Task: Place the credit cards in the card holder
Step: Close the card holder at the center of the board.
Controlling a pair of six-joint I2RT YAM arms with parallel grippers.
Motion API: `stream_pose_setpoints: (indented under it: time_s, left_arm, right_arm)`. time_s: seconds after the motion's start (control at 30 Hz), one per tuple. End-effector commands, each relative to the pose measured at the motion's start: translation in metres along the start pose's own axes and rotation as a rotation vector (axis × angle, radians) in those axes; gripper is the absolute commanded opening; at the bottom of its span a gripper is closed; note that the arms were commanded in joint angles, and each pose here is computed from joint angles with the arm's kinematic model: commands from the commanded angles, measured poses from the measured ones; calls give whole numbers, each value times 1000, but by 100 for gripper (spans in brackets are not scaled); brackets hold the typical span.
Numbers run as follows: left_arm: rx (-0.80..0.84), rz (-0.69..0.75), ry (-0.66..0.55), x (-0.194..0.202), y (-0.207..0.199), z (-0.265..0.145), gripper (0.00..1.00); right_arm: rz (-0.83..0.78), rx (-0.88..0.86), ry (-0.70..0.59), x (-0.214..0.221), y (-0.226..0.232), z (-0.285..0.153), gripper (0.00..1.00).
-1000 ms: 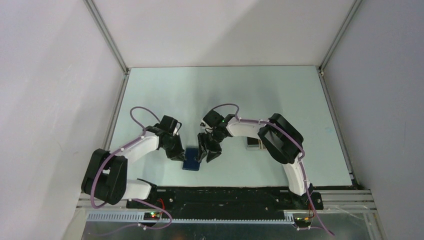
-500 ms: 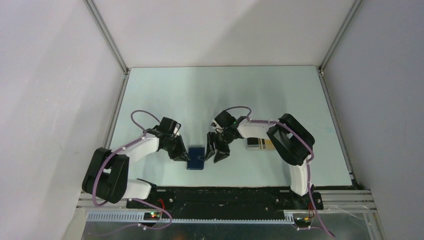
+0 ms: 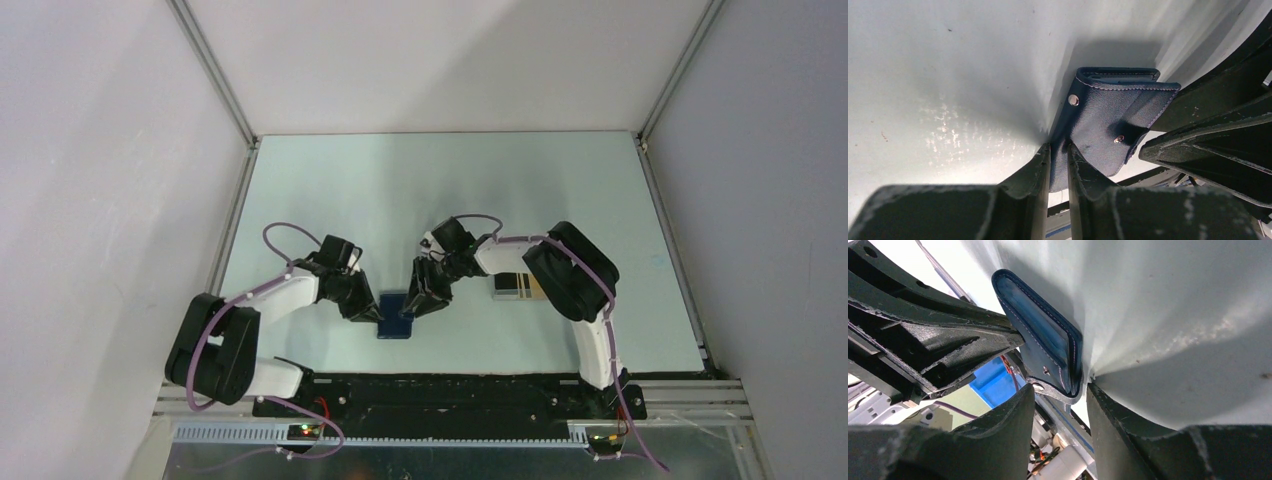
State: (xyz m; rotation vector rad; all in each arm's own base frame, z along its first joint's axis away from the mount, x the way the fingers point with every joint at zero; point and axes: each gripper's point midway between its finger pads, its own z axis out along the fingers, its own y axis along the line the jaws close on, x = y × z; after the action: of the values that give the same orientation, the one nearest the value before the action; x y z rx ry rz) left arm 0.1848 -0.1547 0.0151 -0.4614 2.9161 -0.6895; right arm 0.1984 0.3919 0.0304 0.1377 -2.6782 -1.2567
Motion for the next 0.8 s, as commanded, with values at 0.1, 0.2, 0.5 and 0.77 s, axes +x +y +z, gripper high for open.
stream_pose_setpoints:
  time_s: [0.1, 0.2, 0.5, 0.77]
  left_arm:
    - [-25, -19, 1, 1, 7, 8, 22]
    - [-26, -18, 1, 0, 7, 8, 22]
    - [-23, -16, 3, -2, 5, 8, 21]
    - [-16, -14, 7, -1, 3, 8, 21]
  right_arm:
    - [9, 62, 2, 3, -21, 16, 48]
    - [-1, 88, 7, 8, -24, 19, 47]
    - [6, 164, -4, 7, -39, 25, 40]
    - [-29, 275, -20, 6, -51, 33, 37]
